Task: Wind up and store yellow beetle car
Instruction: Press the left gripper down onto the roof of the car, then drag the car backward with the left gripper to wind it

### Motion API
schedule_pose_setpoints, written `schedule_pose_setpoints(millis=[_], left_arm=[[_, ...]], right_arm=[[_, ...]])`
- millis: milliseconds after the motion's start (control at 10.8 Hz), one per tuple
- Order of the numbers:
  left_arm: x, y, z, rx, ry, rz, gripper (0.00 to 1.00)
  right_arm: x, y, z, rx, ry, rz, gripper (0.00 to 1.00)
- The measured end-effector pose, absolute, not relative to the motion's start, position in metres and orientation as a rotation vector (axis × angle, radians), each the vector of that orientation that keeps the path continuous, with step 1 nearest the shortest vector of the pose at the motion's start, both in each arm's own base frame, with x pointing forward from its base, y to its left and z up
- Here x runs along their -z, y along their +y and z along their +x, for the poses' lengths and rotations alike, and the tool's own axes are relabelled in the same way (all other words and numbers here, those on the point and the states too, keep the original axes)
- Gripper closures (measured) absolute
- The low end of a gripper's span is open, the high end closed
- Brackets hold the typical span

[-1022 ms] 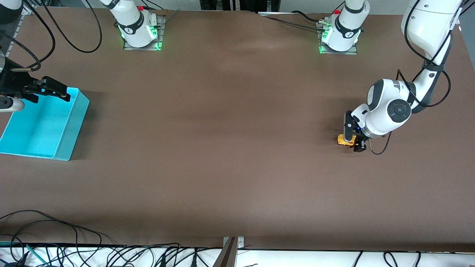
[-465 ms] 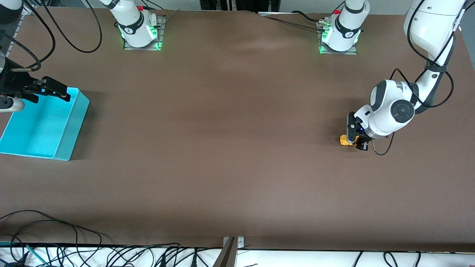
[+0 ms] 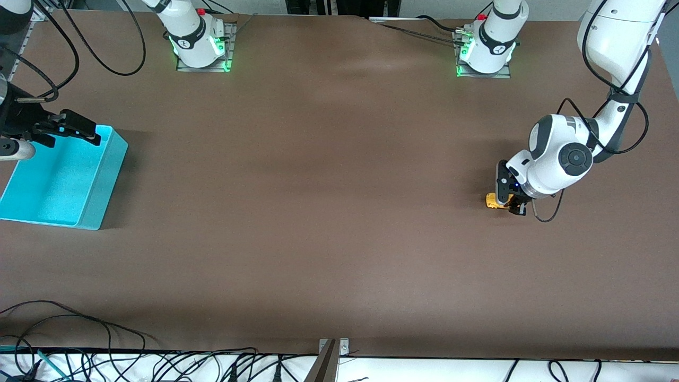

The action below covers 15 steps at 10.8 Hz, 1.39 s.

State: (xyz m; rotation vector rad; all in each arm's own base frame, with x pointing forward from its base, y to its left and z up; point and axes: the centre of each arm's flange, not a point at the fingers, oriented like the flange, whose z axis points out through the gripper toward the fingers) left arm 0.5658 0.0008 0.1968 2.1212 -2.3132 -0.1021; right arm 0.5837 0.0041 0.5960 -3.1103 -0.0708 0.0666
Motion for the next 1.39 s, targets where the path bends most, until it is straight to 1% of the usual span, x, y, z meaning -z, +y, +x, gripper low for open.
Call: schedule_pose_setpoints(millis=[372,929,1394], left_arm=[[-0.197,0.055,0.566,0.097,-2.245,2.190,0.60],[-0.197,0.145,0.562,0.079,-2.273,2.164,0.60],[-0.197,0.166,0.563,0.077,-2.323,2.108,0.60]], right_arm=[[-0.596,0.004,0.584,-0.067,-0.071,-3.110,0.00],[-0.596,0.004,0.584,-0.067,-0.071,-3.110,0.00],[-0.596,0.004,0.584,-0.067,-0.071,-3.110,0.00]])
